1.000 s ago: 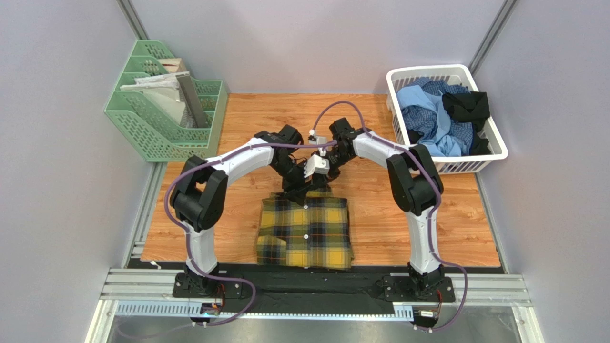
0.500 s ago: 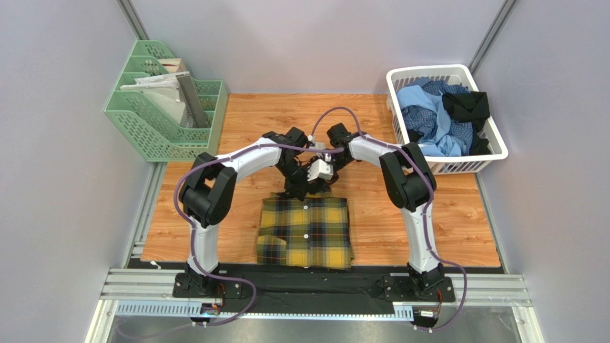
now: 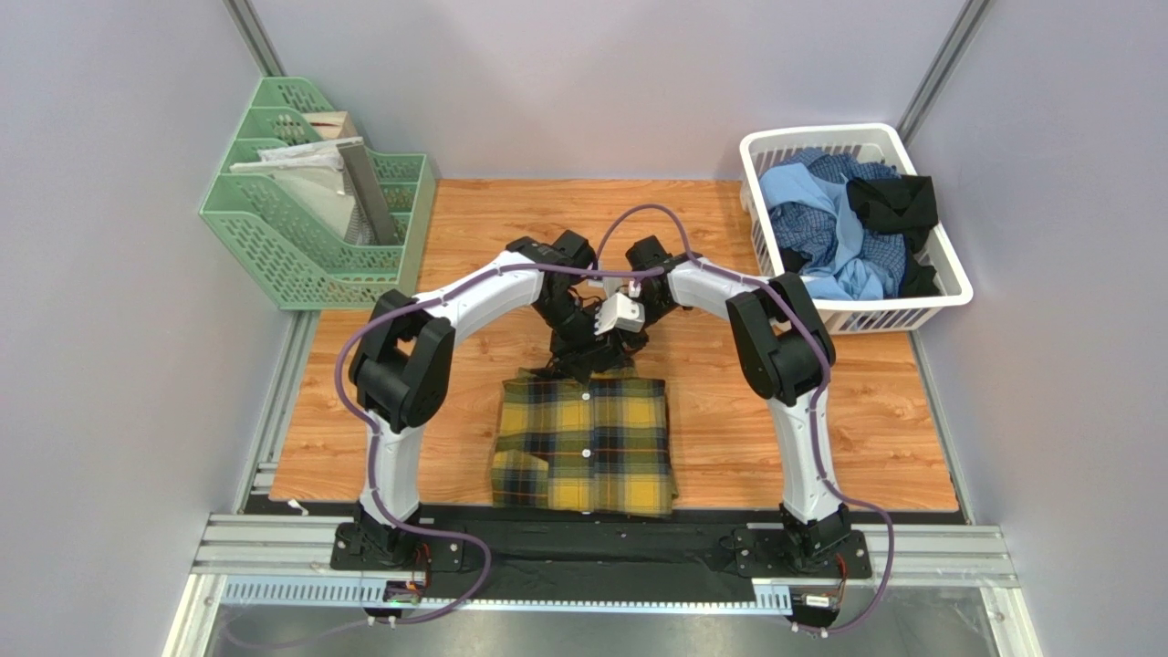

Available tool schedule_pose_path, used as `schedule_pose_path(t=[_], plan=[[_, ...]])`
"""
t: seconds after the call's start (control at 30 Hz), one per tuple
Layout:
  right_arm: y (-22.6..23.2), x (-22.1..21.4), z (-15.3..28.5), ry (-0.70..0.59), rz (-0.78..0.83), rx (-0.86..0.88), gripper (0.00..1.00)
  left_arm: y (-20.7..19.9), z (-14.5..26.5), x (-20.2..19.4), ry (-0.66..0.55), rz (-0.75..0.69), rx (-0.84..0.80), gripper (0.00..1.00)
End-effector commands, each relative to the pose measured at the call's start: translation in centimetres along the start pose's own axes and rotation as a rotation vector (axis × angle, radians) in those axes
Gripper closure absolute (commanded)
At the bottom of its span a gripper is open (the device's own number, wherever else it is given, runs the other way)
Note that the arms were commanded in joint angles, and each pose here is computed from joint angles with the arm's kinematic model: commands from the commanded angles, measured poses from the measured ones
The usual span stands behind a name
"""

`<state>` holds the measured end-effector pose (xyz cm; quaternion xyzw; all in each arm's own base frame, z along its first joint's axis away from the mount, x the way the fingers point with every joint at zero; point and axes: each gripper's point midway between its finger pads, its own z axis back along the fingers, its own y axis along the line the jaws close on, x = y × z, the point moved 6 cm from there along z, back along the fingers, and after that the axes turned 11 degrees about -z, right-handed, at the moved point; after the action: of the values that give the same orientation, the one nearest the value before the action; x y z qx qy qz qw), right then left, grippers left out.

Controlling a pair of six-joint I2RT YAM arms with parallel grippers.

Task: Fold and stack the long sleeve shirts
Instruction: Fold the shirt

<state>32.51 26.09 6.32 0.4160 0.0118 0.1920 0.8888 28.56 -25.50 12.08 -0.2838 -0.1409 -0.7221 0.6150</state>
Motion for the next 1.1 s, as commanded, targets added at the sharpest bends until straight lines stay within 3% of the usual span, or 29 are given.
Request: schedule_pose_path(t=[0.0, 0.1, 0.23, 0.3, 0.33, 0.37, 0.67, 1.07], plan=[[-0.3, 0.1, -0.1, -0.005, 0.036, -0.015, 0.81, 0.1, -0.9, 0.4, -0.02, 0.008, -0.076, 0.47], [-0.3, 0.1, -0.2, -0.004, 0.04, -0.017, 0.81, 0.1, -1.2, 0.2, -0.01, 0.029, -0.114, 0.47], [-0.4, 0.1, -0.2, 0.0, 0.033, -0.014, 0.81, -0.3, -1.5, -0.1, -0.009, 0.033, -0.141, 0.55], [-0.4, 0.1, -0.3, 0.002, 0.032, -0.014, 0.81, -0.4, -1.4, 0.0, -0.019, 0.024, -0.142, 0.73], [-0.5, 0.1, -0.4, 0.004, 0.027, -0.014, 0.81, -0.5, -1.2, 0.1, -0.021, 0.025, -0.138, 0.93], [-0.5, 0.0, -0.4, 0.005, 0.028, -0.013, 0.81, -0.4, -1.1, 0.3, -0.028, 0.019, -0.128, 1.0], [-0.5, -0.5, -0.8, 0.021, 0.037, -0.014, 0.81, 1.4, 1.4, 1.5, 0.013, -0.04, 0.006, 1.0], [-0.6, -0.3, -0.3, 0.025, 0.068, -0.034, 0.81, 4.1, 0.5, 0.7, 0.052, -0.021, 0.06, 1.0]])
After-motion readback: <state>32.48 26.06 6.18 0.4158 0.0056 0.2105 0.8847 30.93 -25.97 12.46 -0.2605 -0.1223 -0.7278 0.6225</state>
